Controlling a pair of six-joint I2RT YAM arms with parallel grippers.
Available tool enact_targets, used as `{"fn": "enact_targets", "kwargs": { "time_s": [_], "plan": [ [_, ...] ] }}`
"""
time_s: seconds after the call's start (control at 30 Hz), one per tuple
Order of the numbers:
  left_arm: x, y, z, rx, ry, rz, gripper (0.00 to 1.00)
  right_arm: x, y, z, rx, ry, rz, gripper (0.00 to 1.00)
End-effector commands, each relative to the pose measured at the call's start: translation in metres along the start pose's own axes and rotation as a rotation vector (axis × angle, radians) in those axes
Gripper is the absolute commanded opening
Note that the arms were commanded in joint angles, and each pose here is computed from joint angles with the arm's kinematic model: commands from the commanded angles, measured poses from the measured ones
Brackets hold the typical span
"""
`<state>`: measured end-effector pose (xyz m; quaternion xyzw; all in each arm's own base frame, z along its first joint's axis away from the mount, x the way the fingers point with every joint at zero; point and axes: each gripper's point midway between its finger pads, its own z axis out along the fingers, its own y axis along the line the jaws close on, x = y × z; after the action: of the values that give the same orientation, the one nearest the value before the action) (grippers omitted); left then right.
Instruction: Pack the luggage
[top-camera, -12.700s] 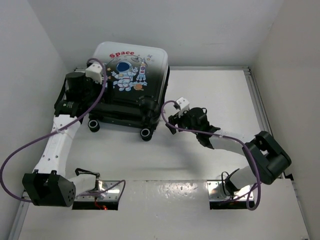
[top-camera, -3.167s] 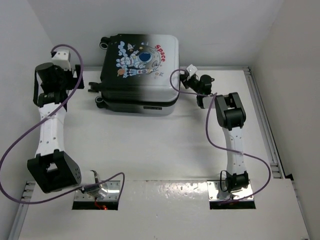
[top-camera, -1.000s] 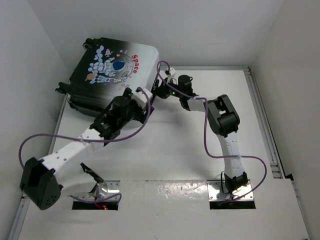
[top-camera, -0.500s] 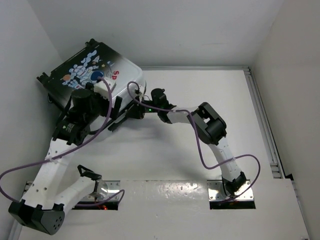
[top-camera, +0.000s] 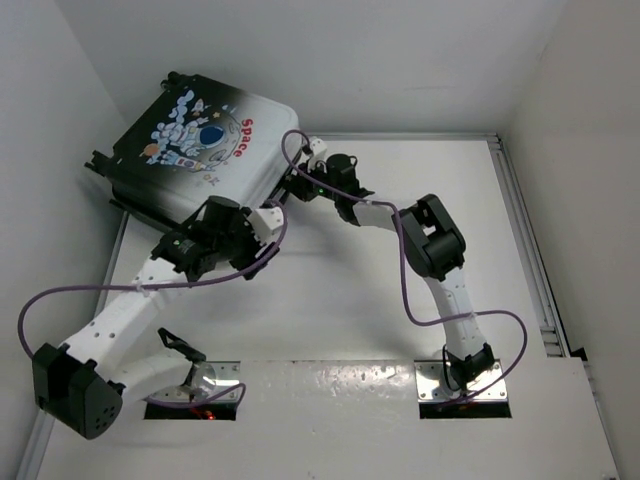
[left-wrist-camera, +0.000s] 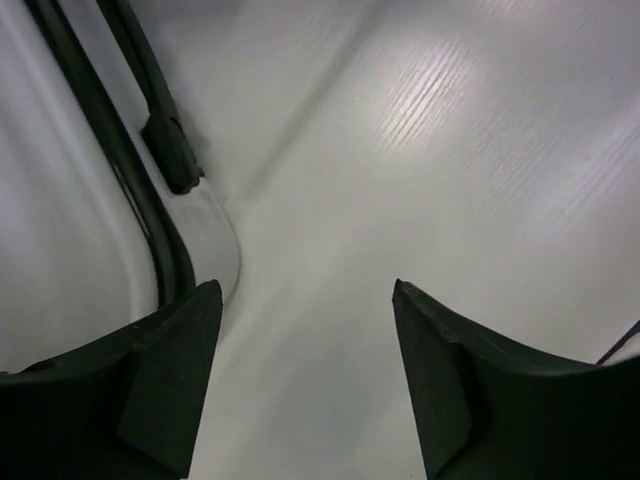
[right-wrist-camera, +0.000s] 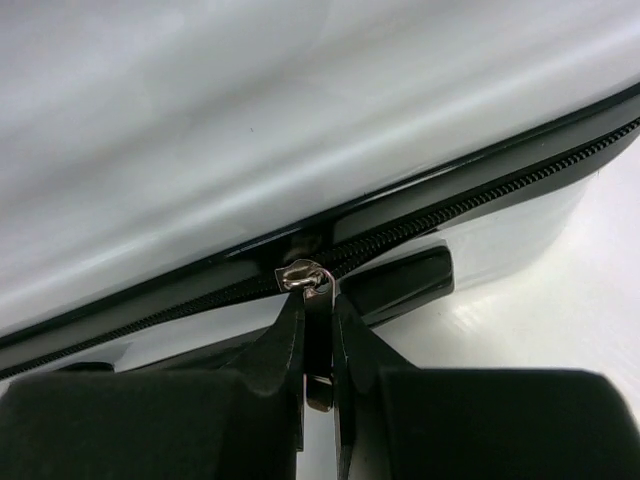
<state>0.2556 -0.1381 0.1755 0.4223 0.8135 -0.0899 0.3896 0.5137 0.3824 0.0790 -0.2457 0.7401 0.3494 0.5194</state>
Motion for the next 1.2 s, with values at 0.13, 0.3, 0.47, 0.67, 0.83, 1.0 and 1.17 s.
{"fn": "enact_targets", "kwargs": {
  "time_s": [0.13, 0.3, 0.47, 0.67, 0.83, 1.0, 1.17],
  "plan": [
    [-0.029, 0.015, 0.046, -0.163, -0.057, 0.025, 0.64, -0.04, -0.005, -0.001, 0.032, -0.109, -0.065, 0.0],
    [-0.031, 0.024, 0.081, -0.304, -0.023, 0.0, 0.69, -0.036, -0.012, -0.001, 0.028, -0.108, -0.112, 0.0],
    [-0.027, 0.044, 0.106, -0.462, 0.003, -0.006, 0.71, -0.039, -0.028, -0.008, 0.028, -0.127, -0.094, 0.0],
    [0.003, 0.081, 0.131, -0.566, 0.117, -0.073, 0.71, -0.043, -0.033, -0.015, -0.015, -0.149, -0.055, 0.0],
    [0.019, 0.103, 0.144, -0.633, 0.177, -0.085, 0.71, -0.043, -0.035, -0.016, -0.036, -0.147, -0.039, 0.0],
    [0.037, 0.119, 0.15, -0.661, 0.237, -0.108, 0.71, -0.042, -0.036, -0.016, -0.043, -0.147, -0.033, 0.0],
    [0.061, 0.121, 0.163, -0.615, 0.329, -0.113, 0.55, -0.043, -0.036, -0.015, -0.049, -0.148, -0.025, 0.0]
  ]
}}
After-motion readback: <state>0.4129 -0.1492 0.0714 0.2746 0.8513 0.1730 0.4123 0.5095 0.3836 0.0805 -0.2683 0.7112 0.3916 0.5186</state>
